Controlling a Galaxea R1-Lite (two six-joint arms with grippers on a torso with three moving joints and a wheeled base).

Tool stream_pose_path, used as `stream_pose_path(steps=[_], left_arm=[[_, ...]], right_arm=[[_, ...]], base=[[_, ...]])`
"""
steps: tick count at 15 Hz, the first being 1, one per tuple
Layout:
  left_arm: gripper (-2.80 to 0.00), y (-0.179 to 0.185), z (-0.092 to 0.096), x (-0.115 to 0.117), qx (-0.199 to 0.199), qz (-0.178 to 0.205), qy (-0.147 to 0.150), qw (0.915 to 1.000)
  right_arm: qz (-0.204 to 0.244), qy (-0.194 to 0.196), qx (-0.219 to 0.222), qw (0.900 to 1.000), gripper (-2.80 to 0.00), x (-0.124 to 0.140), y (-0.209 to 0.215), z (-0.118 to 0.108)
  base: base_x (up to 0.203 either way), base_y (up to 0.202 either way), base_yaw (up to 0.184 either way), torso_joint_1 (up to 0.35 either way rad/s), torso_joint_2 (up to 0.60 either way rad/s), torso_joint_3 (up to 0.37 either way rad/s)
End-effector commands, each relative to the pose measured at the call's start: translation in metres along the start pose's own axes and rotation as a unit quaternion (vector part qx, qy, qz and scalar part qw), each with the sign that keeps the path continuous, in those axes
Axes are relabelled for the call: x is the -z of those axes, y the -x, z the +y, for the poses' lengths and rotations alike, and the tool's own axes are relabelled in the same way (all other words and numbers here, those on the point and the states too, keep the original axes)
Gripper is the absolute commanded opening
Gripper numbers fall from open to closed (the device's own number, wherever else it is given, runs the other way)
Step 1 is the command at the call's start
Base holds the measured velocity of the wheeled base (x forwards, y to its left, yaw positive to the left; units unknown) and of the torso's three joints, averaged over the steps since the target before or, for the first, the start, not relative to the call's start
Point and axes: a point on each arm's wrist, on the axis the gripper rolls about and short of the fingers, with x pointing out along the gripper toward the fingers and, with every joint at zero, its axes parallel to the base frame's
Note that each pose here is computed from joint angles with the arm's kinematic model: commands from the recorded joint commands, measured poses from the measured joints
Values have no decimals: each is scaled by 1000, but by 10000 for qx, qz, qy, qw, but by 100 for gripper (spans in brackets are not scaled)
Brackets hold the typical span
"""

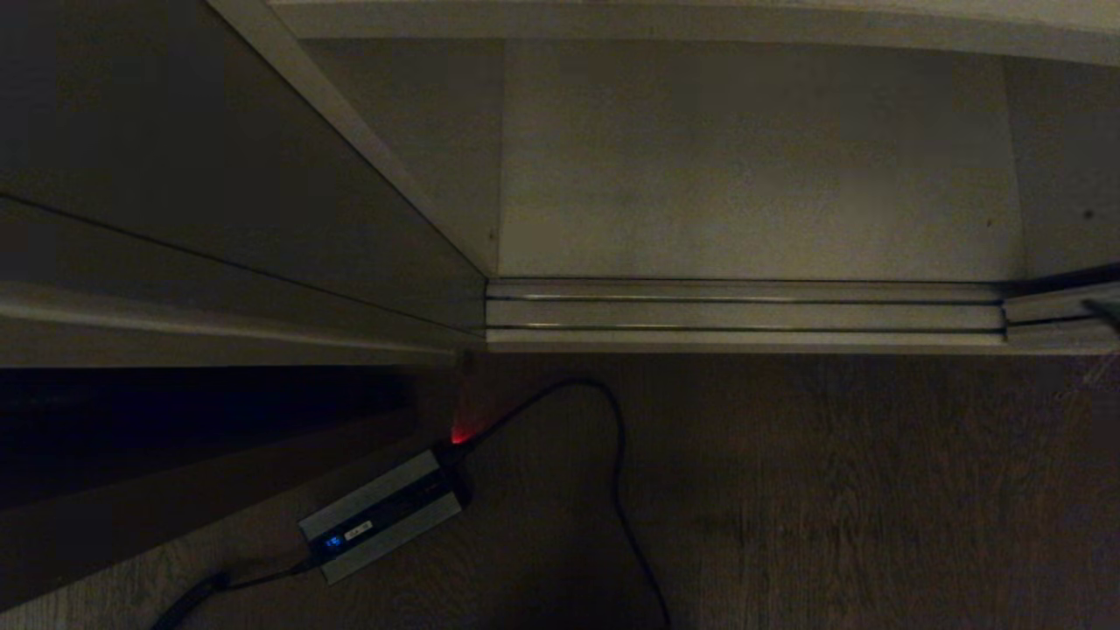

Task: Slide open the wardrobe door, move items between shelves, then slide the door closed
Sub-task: Place the green doll on the higher shelf

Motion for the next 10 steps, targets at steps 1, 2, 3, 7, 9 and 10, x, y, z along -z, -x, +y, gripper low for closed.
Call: stream_pose_path(steps=[1,2,3,7,9,10], left_arm=[[-280,0,0,0,2,2,1,10000],[-280,0,0,0,3,10,1,10000],[-280,0,0,0,2,2,1,10000],[-280,0,0,0,2,2,1,10000],[-280,0,0,0,2,3,1,10000],[-280,0,0,0,2,3,1,10000]], right_arm=[[-322,-34,190,9993,-280,-17,11,-3],[-436,-58,250,9987,-280,-28,13,-4],[-558,-85,279,9980,-280,-38,15,-5],[-1225,-120,314,9919,-280,-86,28,-9],[-1634,-141,337,9859,-280,-118,28,-11],[-1828,-135,353,9824,-280,-134,24,-11]], base=[[0,0,0,0,0,0],[0,0,0,0,0,0],[0,0,0,0,0,0],[0,0,0,0,0,0],[0,0,0,0,0,0],[0,0,0,0,0,0]])
